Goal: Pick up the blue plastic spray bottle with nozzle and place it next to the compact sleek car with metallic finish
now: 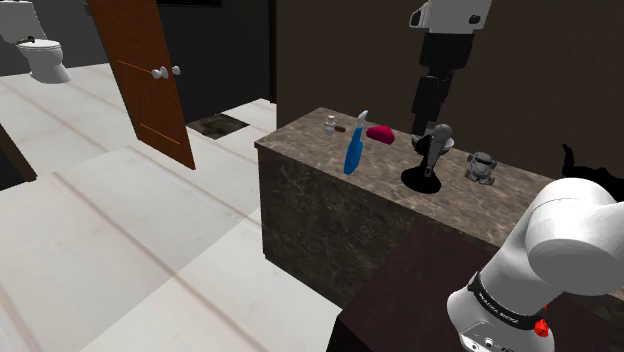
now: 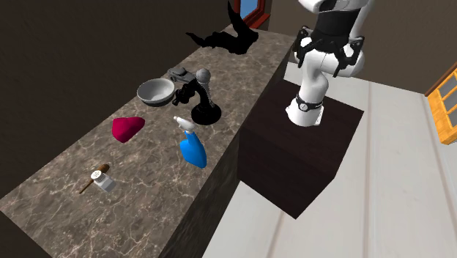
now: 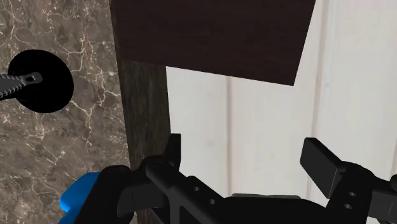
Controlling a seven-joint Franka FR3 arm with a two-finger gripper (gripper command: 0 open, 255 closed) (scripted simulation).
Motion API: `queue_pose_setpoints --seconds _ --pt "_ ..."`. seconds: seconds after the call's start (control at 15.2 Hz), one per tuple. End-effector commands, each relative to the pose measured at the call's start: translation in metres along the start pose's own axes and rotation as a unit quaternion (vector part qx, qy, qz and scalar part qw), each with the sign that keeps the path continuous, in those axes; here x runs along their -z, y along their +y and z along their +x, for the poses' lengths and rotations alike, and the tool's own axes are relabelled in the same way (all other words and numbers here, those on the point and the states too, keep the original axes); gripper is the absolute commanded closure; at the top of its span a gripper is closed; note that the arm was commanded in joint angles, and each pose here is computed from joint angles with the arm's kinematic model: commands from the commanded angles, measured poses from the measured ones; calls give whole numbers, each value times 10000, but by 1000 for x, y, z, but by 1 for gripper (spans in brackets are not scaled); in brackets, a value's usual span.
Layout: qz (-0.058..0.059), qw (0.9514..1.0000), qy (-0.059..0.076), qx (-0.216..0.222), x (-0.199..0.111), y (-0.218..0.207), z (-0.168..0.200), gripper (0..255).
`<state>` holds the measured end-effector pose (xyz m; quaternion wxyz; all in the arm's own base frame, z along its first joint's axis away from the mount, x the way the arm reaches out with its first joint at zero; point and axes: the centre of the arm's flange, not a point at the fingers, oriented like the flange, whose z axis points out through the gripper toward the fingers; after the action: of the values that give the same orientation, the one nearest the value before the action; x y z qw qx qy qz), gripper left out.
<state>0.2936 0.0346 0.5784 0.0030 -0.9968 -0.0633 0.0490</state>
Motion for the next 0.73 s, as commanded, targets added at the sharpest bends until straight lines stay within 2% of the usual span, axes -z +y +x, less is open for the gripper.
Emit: queue_pose_setpoints --seconds 0.0,0.13,0.33,0.46,0.66 --pt "0 10000 0 0 0 0 0 0" --pt "105 9992 -74 -372 -5 9 27 0" --pt "263 9952 -185 -929 -13 27 67 0" --pt "367 9905 -258 -1299 -20 40 92 0" --pt "523 9807 -368 -1849 -30 64 128 0"
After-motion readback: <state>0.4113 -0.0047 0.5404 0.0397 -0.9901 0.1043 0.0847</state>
